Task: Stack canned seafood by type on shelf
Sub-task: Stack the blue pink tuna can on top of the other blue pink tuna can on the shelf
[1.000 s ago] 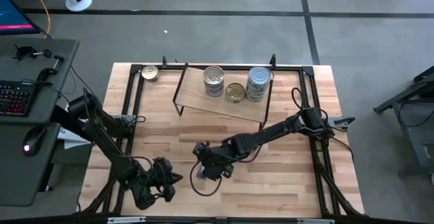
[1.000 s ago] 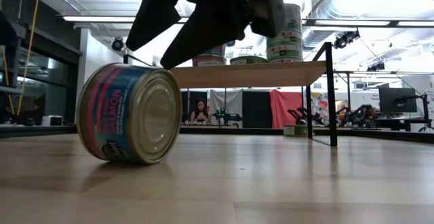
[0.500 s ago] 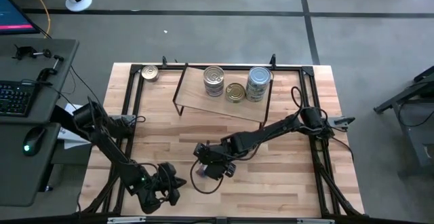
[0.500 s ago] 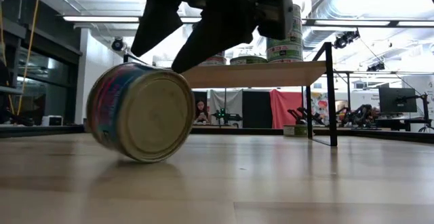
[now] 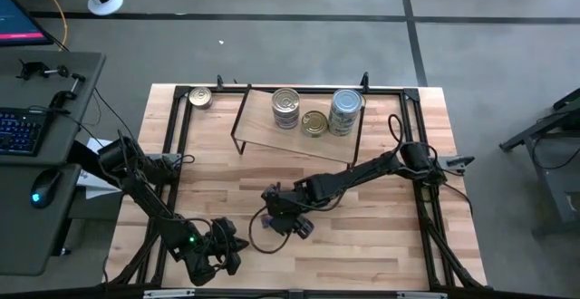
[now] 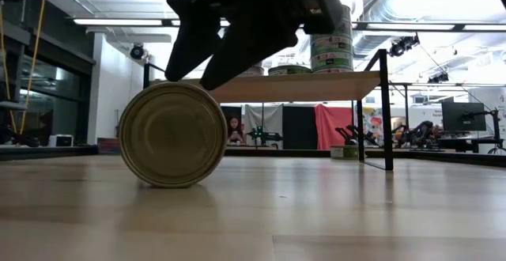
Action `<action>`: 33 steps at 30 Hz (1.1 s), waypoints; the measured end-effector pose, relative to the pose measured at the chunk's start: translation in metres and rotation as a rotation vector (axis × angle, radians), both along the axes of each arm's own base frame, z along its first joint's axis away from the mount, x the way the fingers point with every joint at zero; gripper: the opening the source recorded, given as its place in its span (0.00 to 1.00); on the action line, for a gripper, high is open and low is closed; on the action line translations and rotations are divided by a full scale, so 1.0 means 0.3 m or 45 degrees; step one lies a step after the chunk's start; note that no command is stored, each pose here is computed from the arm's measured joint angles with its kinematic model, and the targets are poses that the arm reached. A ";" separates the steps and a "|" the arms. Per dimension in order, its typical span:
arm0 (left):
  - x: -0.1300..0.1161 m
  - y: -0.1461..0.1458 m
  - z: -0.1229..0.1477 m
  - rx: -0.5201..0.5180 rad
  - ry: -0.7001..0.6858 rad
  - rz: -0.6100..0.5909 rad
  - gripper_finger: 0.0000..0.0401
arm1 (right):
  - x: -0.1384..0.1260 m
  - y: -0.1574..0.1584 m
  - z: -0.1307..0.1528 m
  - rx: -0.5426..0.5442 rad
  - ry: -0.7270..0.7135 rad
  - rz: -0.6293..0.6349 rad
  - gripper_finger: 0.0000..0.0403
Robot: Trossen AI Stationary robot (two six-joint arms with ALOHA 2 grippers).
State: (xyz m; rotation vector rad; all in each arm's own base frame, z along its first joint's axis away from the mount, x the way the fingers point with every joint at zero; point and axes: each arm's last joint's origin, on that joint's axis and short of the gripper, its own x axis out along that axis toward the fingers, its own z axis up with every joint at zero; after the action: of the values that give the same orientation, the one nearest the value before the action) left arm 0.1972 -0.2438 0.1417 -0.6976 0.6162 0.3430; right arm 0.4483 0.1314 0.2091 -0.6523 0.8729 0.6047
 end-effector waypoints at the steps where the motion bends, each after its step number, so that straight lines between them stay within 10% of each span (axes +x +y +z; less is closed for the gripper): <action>1: 0.000 0.000 0.000 0.002 0.002 0.000 0.00 | 0.001 0.000 0.000 0.019 0.004 -0.032 0.64; 11: 0.018 0.020 -0.002 0.067 0.019 -0.011 0.00 | 0.004 -0.002 0.002 0.216 0.069 -0.406 0.64; 33: 0.025 0.034 -0.007 0.114 0.070 -0.047 0.00 | 0.013 0.031 -0.110 0.215 0.161 -0.599 0.64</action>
State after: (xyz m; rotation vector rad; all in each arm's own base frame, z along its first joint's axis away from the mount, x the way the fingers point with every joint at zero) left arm 0.2048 -0.2337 0.1394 -0.5921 0.6614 0.3544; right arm 0.4522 0.1408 0.1761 -0.2415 1.0392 0.2913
